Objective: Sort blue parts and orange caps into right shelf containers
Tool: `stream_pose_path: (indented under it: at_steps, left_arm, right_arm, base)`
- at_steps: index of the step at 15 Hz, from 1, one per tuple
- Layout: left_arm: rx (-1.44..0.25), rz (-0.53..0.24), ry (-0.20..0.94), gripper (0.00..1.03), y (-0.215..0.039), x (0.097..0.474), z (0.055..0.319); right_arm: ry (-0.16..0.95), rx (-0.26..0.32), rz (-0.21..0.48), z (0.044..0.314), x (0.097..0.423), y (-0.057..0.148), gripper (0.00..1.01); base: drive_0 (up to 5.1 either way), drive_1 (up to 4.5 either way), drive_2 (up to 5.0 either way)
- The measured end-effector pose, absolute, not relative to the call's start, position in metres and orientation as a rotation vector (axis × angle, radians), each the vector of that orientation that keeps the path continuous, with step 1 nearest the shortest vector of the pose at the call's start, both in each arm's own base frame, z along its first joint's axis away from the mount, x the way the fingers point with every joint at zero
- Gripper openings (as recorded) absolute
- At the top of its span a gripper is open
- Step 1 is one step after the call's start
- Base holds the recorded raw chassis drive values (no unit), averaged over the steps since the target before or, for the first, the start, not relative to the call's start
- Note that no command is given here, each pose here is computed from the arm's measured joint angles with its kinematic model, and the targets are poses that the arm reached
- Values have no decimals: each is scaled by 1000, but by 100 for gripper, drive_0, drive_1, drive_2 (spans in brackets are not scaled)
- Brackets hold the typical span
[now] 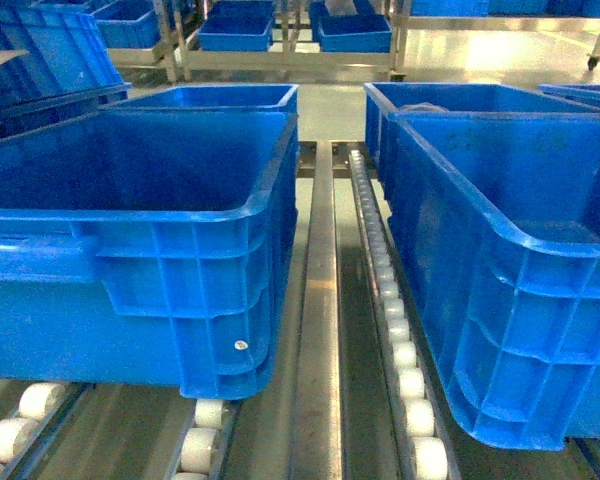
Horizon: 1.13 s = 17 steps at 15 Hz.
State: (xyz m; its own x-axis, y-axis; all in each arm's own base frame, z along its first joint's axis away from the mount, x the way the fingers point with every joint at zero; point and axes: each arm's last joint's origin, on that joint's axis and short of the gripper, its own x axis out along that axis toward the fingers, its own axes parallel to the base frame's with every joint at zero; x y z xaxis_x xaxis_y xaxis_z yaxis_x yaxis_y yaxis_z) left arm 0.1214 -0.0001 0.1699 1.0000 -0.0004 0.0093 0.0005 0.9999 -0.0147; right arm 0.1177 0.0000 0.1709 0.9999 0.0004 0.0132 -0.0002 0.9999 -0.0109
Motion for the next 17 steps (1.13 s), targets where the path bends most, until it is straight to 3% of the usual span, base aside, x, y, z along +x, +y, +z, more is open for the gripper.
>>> stream_pose_path:
  at_steps: [8,10,11,16,17]
  left_arm:
    - [-15,0,-11,2,0,110,170]
    - [-15,2,-8,2,0,108,169]
    - [-14,-1,-2,2,0,107,169]
    - [-10,0,0,2,0,98,166]
    - [-11,0,5,5,0,98,166]
  right_arm:
    - [-13,-11,0,170,108,0,2]
    - [34,-10,1,164,99,0,2]
    - [-22,-11,2,169,97,0,2]
    - [-3,-10,1,167,97,0,2]
    - [-3,-10,0,167,97,0,12]
  base:
    - [0,0,0]
    - [0,0,0]
    - [0,0,0]
    - [0,0,0]
    - [0,0,0]
